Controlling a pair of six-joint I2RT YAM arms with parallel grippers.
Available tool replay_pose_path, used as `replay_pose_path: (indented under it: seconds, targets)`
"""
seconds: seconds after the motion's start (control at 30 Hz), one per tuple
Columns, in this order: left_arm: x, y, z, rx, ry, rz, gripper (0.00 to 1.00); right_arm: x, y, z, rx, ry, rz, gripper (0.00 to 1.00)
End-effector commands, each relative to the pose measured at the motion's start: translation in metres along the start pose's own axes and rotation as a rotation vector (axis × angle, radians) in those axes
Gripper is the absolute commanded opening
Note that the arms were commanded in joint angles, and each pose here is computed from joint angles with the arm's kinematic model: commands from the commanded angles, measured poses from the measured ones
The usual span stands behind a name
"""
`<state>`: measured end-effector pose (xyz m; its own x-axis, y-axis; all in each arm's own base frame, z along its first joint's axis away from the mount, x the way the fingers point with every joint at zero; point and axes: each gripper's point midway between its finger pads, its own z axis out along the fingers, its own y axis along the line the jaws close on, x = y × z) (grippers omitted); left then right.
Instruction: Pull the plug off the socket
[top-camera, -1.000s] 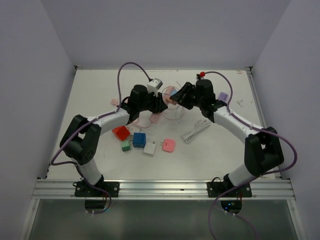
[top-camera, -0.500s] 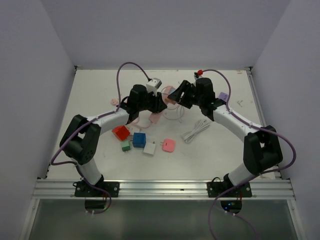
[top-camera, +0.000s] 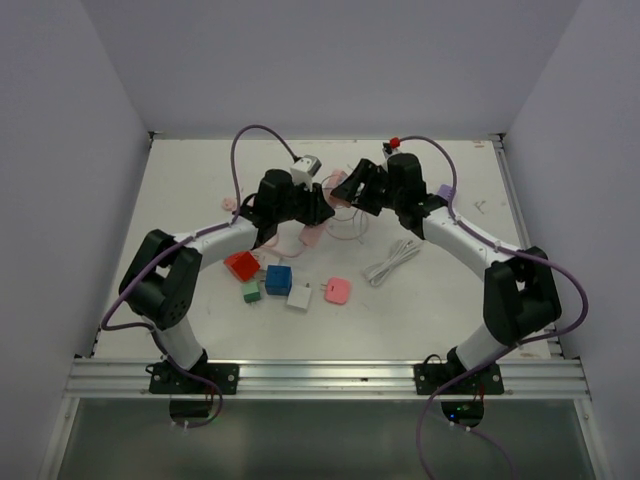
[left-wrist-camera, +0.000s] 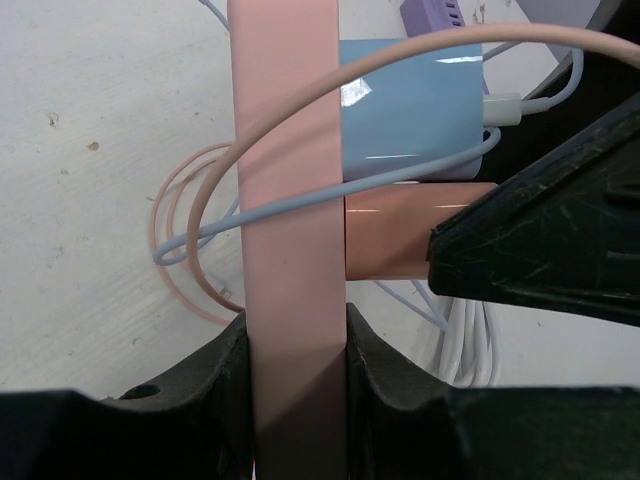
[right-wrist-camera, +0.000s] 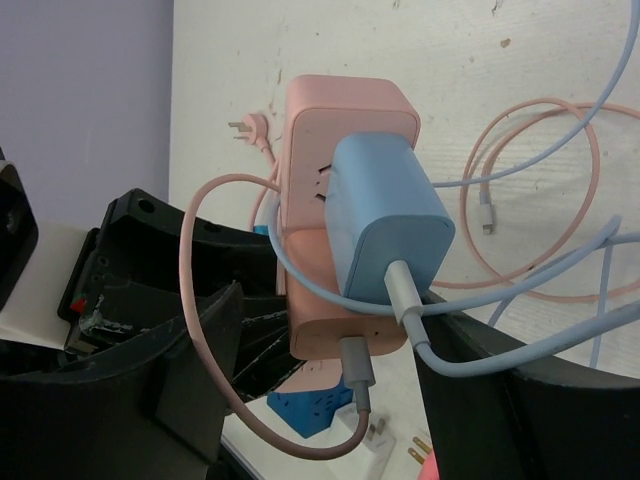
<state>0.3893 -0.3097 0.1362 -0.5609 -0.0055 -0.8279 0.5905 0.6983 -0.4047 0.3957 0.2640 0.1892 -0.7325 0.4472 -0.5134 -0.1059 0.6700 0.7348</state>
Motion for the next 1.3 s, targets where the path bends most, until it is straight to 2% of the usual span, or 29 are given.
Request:
replay_pose_path:
  seconds: [0.0, 0.13, 0.27, 0.33, 0.37, 0.43, 0.47, 0.5, 0.83, 1.27]
  targets:
    - [-0.05, -0.05, -0.016, 0.171, -0.151, 0.071, 0.0, -0.01, 0.03, 0.003, -0.081, -0.023, -0.048, 0.67]
    - [-0.052, -0.05, -0.017, 0.17, -0.159, 0.066, 0.0, -0.008, 0.032, 0.005, -0.086, -0.016, -0.051, 0.6]
    - [-0.054, -0.049, -0.018, 0.154, -0.166, 0.063, 0.0, -0.006, 0.035, 0.005, -0.084, -0.014, -0.061, 0.45]
    - [-0.055, -0.044, -0.018, 0.13, -0.172, 0.057, 0.0, -0.006, 0.033, 0.004, -0.077, -0.016, -0.065, 0.34]
    - [-0.055, -0.041, -0.017, 0.116, -0.17, 0.053, 0.0, -0.005, 0.032, 0.003, -0.073, -0.012, -0.067, 0.24]
    - [-0.055, -0.035, -0.017, 0.094, -0.172, 0.049, 0.0, -0.006, 0.031, 0.0, -0.065, -0.018, -0.075, 0.12]
    - [-0.055, -0.03, -0.017, 0.08, -0.173, 0.045, 0.0, -0.005, 0.03, -0.001, -0.061, -0.014, -0.082, 0.02]
    - [-0.055, -0.022, -0.018, 0.061, -0.175, 0.034, 0.0, -0.007, 0.033, -0.003, -0.066, -0.021, -0.088, 0.0]
    - [-0.043, 0.047, -0.023, -0.152, -0.15, 0.013, 0.0, -0.001, 0.031, -0.018, -0.043, 0.024, -0.124, 0.0]
    - [-0.034, 0.082, -0.026, -0.3, -0.118, -0.029, 0.0, 0.009, 0.015, -0.025, -0.001, 0.049, -0.109, 0.0]
